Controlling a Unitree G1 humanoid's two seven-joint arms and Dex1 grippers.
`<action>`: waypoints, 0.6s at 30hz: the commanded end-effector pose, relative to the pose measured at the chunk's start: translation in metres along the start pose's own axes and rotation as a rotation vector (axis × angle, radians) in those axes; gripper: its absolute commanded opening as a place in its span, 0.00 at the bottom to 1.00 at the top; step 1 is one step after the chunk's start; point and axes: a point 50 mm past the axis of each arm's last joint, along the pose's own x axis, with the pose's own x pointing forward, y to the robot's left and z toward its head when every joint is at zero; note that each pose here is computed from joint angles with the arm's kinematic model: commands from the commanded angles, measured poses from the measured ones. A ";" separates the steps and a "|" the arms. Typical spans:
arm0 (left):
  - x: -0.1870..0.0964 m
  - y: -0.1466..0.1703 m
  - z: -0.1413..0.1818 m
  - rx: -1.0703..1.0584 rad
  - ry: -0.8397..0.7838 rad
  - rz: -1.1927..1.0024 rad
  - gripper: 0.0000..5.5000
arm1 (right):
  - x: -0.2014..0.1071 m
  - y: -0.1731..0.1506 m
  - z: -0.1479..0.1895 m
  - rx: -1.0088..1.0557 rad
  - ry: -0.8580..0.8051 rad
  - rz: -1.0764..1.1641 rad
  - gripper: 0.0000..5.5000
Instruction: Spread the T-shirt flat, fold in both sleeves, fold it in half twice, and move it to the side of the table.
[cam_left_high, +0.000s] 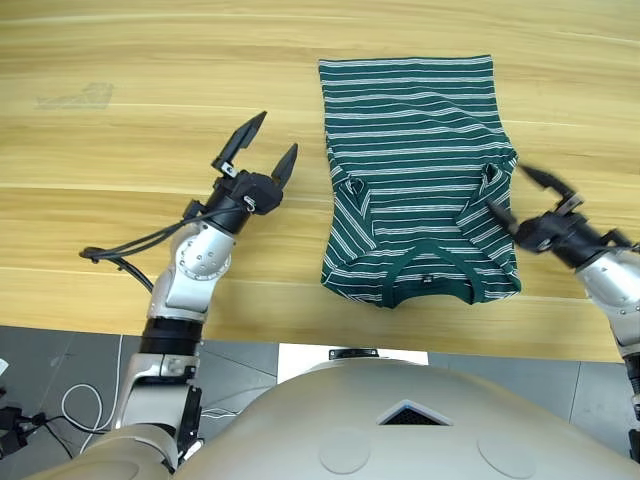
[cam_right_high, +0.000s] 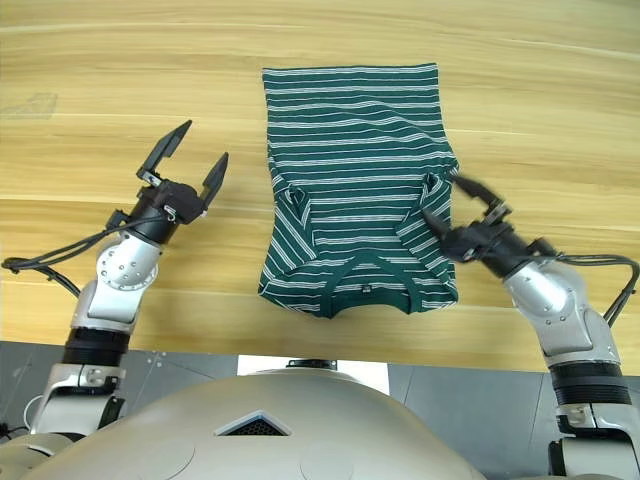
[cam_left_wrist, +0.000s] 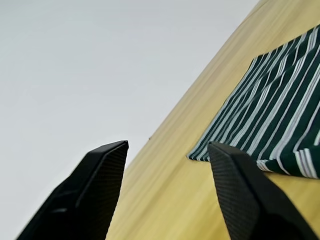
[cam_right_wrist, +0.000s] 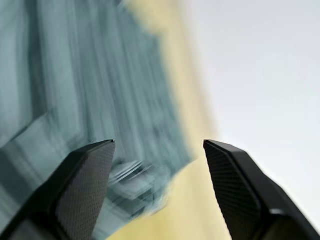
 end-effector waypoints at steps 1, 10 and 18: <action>-0.016 0.021 -0.011 0.172 0.017 -0.083 0.54 | -0.009 -0.023 -0.005 -0.030 0.043 -0.073 0.60; -0.078 0.004 -0.004 0.406 0.062 -0.532 0.54 | -0.077 0.012 -0.039 -0.277 0.297 0.196 0.60; -0.114 -0.047 0.019 0.274 0.068 -0.875 0.54 | -0.062 0.030 -0.018 -0.282 0.084 0.487 0.60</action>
